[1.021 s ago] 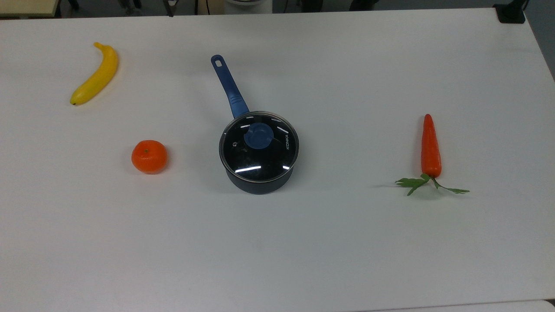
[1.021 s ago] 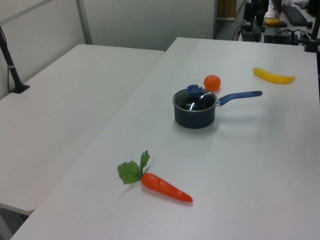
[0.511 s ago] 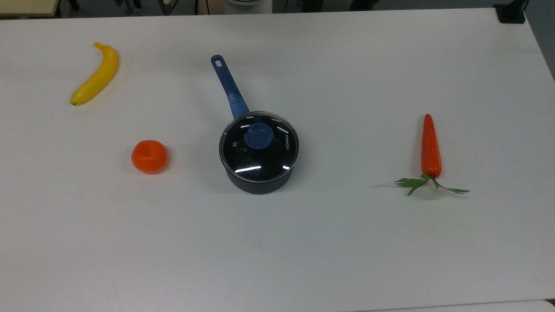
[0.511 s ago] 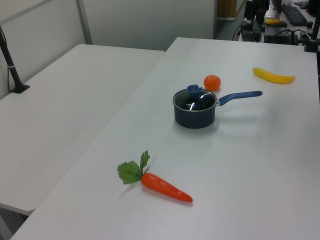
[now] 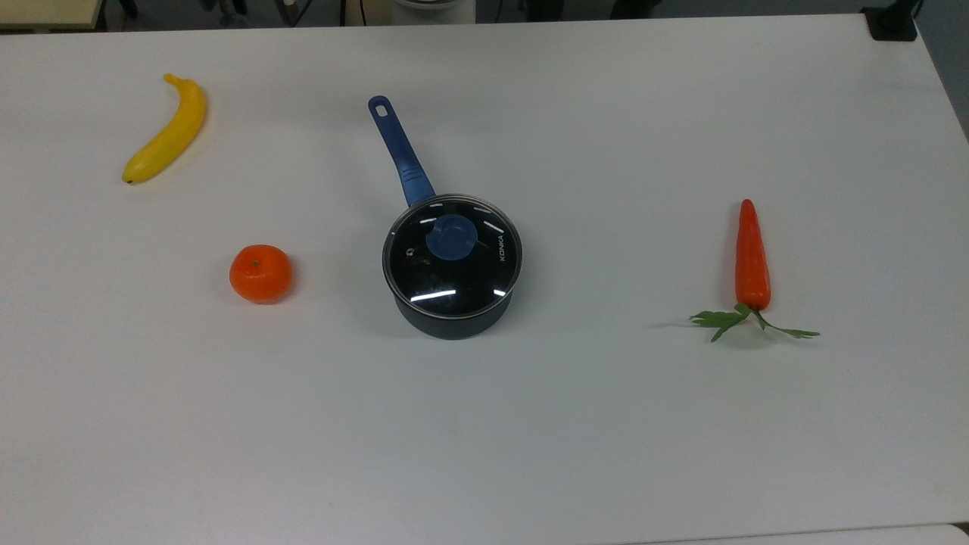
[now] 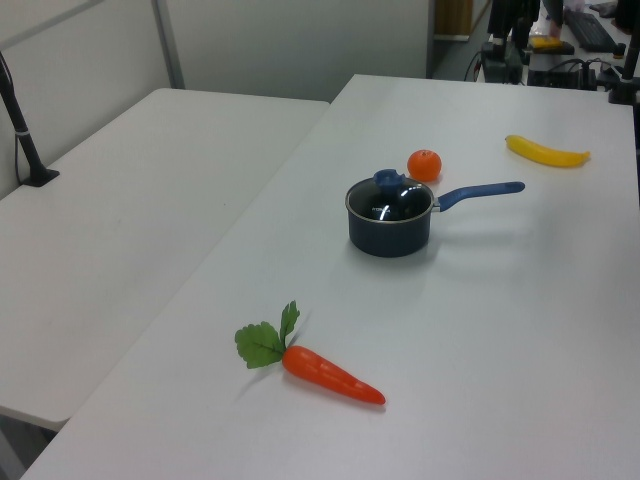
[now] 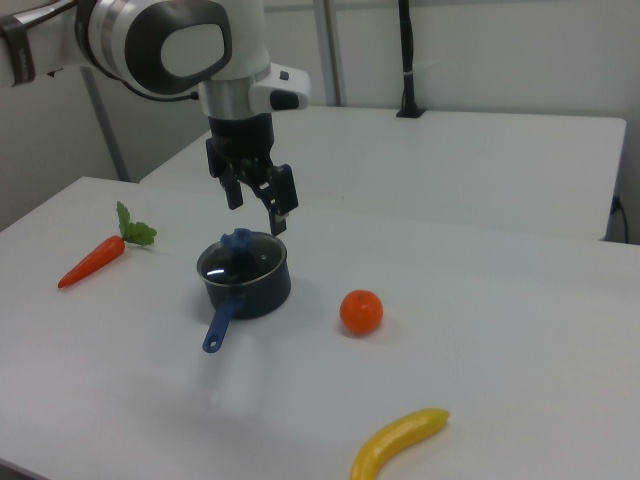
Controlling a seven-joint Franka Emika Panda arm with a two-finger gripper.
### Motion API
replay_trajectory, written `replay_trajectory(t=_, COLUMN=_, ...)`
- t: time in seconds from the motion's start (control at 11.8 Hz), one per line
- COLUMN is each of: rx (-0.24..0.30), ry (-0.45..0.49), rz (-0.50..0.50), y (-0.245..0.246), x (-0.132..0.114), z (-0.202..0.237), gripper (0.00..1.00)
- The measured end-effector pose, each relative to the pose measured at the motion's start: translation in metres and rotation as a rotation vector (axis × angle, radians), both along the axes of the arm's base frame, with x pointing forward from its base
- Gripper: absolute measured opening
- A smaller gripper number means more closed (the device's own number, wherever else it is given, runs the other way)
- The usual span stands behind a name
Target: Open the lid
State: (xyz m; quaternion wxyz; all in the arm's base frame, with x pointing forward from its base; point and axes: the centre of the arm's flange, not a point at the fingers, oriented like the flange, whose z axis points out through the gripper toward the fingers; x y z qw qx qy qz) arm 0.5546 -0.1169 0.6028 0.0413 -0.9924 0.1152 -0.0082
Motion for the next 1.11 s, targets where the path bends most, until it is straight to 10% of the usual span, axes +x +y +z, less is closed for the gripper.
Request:
replay_trajectory(t=0.43, rx=0.02, ry=0.012, rz=0.04, y=0.024, x=0.019, z=-0.017, gripper=1.0)
replay_trajectory(t=1.11, rx=0.047, ry=-0.132, rz=-0.064, y=0.192, x=0.123, z=-0.109, gripper=1.0)
